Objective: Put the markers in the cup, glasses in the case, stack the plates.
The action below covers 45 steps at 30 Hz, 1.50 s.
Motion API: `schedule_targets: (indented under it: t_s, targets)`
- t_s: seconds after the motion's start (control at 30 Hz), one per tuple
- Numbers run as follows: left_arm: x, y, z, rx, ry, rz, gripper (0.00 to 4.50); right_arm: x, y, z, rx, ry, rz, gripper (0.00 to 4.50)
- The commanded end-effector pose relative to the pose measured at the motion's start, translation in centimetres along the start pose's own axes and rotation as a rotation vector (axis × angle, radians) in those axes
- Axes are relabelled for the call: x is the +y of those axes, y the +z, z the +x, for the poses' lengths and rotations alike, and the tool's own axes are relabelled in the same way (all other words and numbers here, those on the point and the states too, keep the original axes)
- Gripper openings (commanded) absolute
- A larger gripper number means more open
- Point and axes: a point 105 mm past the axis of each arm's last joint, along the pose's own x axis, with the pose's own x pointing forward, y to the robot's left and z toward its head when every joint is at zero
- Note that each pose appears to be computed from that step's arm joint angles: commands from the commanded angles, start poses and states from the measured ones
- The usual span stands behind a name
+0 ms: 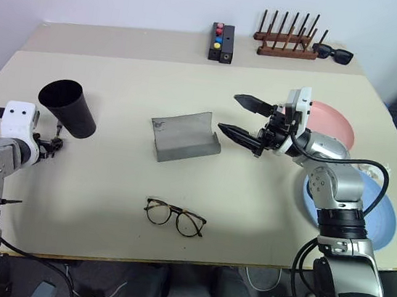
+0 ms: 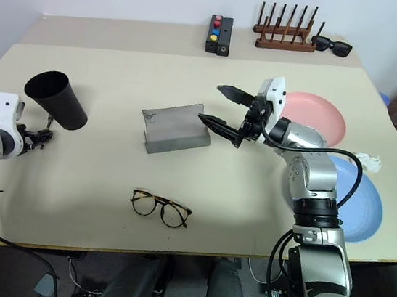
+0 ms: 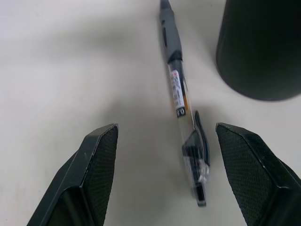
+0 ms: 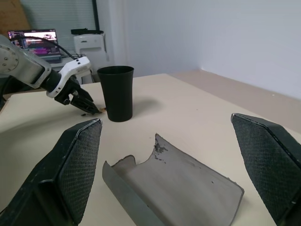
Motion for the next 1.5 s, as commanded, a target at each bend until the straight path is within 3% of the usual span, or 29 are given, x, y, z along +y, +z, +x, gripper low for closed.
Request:
schedule_targets:
  t_s: [0.03, 0.43, 0.67, 1.0, 1.5]
  targets:
    - [0.2, 1.0, -0.1, -0.021, 0.037, -0.018, 3.35, 0.1, 1.5, -0.3, -0.037, 0.000, -0.048, 4.50]
    - [-0.3, 1.6, 0.7, 0.005, 0.062, -0.045, 3.35, 0.9, 2.4, 0.1, -0.038, 0.033, -0.041, 4.50]
    - [-0.1, 1.4, 0.7, 0.012, 0.066, -0.049, 3.35, 3.5, 1.4, -0.5, 0.029, 0.211, -0.010, 4.50]
    - [0.0, 0.8, 0.7, 0.034, 0.071, -0.054, 3.35, 3.7, 1.4, -0.3, 0.034, 0.237, -0.011, 4.50]
    - [-0.7, 0.5, 0.6, 0.042, 0.032, -0.019, 3.35, 3.9, -0.8, -1.7, 0.112, 0.271, -0.018, 4.50]
